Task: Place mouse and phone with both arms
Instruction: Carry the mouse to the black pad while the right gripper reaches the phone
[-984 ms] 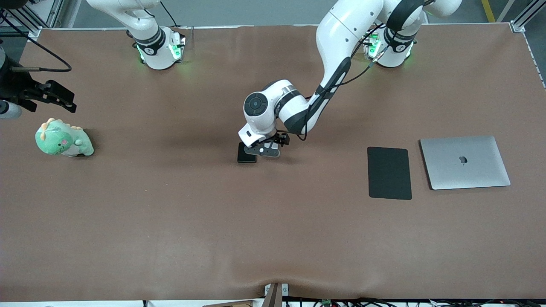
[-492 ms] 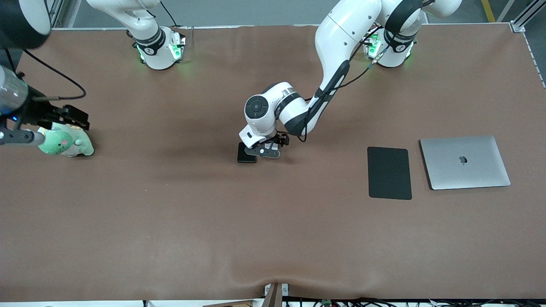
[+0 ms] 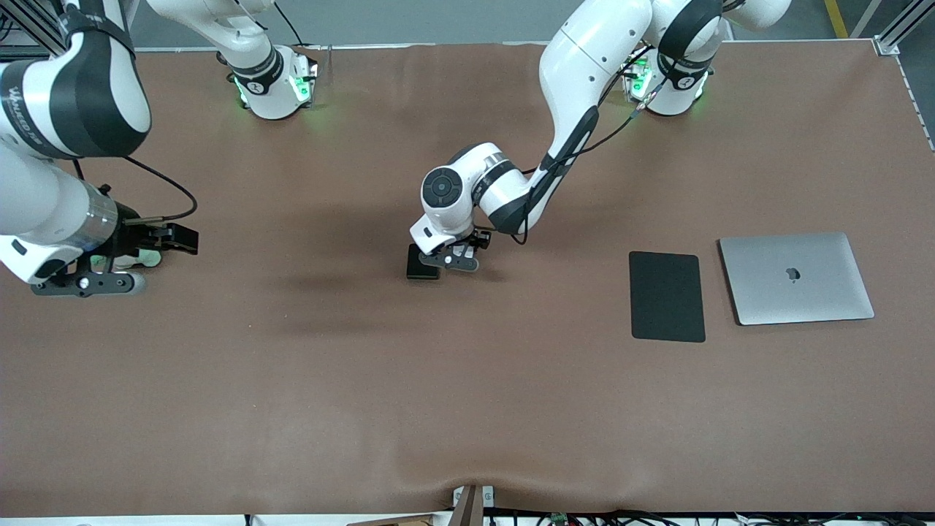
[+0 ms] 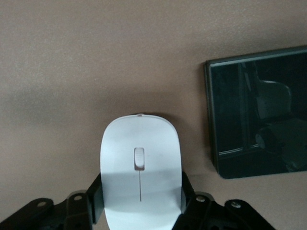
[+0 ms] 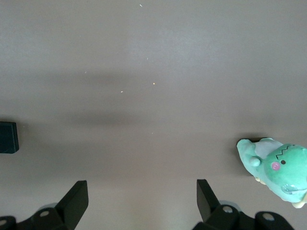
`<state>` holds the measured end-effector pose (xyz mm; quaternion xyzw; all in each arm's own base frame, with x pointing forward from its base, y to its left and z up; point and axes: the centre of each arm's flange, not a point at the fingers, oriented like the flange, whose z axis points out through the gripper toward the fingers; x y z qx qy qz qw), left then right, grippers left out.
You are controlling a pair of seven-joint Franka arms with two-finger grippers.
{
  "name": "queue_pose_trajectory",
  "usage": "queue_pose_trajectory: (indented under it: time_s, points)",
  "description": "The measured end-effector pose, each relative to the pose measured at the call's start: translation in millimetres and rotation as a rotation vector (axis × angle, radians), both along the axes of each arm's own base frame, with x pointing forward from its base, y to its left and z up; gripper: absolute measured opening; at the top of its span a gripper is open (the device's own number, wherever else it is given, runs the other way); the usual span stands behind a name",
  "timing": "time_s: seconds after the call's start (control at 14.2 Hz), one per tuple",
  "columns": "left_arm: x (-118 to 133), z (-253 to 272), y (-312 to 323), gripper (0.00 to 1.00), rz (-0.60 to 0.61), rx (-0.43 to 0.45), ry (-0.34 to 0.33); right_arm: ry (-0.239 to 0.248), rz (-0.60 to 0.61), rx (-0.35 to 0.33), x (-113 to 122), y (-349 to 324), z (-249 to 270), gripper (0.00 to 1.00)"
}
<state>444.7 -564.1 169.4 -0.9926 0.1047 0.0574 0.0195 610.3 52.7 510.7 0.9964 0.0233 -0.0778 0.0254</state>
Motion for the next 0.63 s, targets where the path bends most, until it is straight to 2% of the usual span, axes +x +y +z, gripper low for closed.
queue_pose_trajectory:
  time_s: [0.21,0.35,0.63]
  points:
    - [4.3,1.8,2.0,0.62,0.003,-0.004,-0.002,0.004,0.009,0.007,1.5,7.2,-5.1,1.0]
    - [11.2,12.5,4.4,0.62,0.012,-0.008,-0.008,0.014,0.004,0.056,1.4,16.8,-8.2,1.0]
    - [35.4,74.2,21.3,0.62,0.047,-0.006,-0.017,0.028,-0.017,0.129,6.3,24.5,-21.0,1.0]
